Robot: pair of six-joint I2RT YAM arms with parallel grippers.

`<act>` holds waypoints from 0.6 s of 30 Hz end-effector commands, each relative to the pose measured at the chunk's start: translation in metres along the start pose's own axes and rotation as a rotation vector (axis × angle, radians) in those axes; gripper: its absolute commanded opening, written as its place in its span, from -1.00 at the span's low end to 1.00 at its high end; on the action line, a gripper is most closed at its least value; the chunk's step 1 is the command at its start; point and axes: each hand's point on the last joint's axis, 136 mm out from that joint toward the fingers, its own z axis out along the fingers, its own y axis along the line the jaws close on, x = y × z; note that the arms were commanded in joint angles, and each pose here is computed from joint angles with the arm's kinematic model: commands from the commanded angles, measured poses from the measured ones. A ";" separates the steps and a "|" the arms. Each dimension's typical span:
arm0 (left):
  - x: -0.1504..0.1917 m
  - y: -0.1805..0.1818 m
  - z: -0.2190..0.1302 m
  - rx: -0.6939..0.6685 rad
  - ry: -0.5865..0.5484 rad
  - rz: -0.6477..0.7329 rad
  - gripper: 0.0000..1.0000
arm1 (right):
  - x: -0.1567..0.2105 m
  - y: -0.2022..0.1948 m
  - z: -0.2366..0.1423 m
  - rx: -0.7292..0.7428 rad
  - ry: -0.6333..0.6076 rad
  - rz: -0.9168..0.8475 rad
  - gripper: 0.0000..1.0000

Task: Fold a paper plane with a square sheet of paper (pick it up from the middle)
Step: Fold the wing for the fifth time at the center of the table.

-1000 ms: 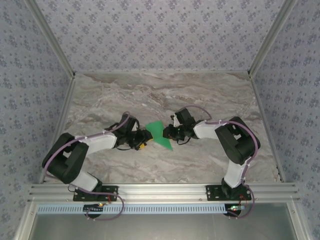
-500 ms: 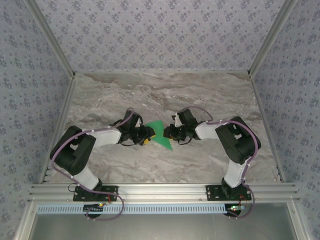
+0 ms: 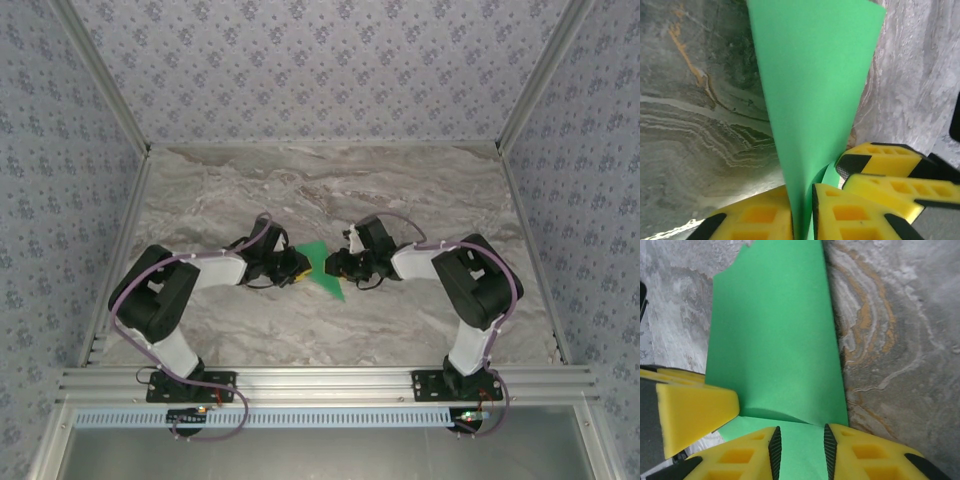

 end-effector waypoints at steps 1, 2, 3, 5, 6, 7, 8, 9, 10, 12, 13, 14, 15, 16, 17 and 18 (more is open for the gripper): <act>0.003 -0.022 -0.003 0.057 0.009 0.033 -0.78 | 0.016 -0.020 -0.007 0.136 0.012 -0.101 -0.19; 0.004 -0.023 -0.004 0.057 0.012 0.035 -0.82 | 0.015 -0.014 -0.010 0.152 -0.009 -0.145 -0.15; 0.006 -0.024 -0.004 0.052 0.016 0.035 -0.84 | 0.012 -0.010 -0.014 0.179 -0.041 -0.187 -0.11; 0.008 -0.025 -0.004 0.042 0.020 0.032 -0.85 | 0.007 -0.005 -0.022 0.244 -0.115 -0.258 -0.02; 0.009 -0.026 -0.004 0.040 0.020 0.030 -0.85 | 0.005 -0.006 -0.028 0.285 -0.163 -0.282 0.06; 0.009 -0.026 -0.004 0.039 0.021 0.028 -0.86 | 0.002 -0.006 -0.035 0.322 -0.218 -0.305 0.12; 0.010 -0.027 -0.003 0.037 0.022 0.027 -0.86 | 0.003 -0.008 -0.041 0.362 -0.269 -0.341 0.16; 0.010 -0.028 -0.004 0.035 0.023 0.026 -0.86 | 0.002 -0.007 -0.049 0.393 -0.320 -0.377 0.18; 0.010 -0.029 -0.004 0.033 0.022 0.023 -0.86 | 0.004 -0.006 -0.054 0.415 -0.354 -0.409 0.20; 0.010 -0.030 -0.004 0.026 0.023 0.023 -0.86 | 0.007 0.000 -0.064 0.443 -0.416 -0.476 0.20; 0.010 -0.031 -0.004 0.024 0.023 0.024 -0.86 | 0.011 0.002 -0.066 0.442 -0.430 -0.496 0.21; 0.010 -0.033 -0.005 0.024 0.023 0.024 -0.86 | 0.016 0.007 -0.066 0.434 -0.433 -0.548 0.21; 0.010 -0.034 -0.005 0.024 0.024 0.022 -0.86 | 0.021 0.011 -0.064 0.435 -0.425 -0.602 0.21; 0.010 -0.035 -0.005 0.025 0.023 0.025 -0.86 | 0.025 0.014 -0.062 0.445 -0.416 -0.647 0.21; 0.010 -0.036 -0.005 0.025 0.024 0.024 -0.86 | 0.030 0.017 -0.059 0.457 -0.403 -0.702 0.21; 0.009 -0.037 -0.006 0.027 0.023 0.024 -0.86 | 0.034 0.021 -0.055 0.466 -0.393 -0.746 0.21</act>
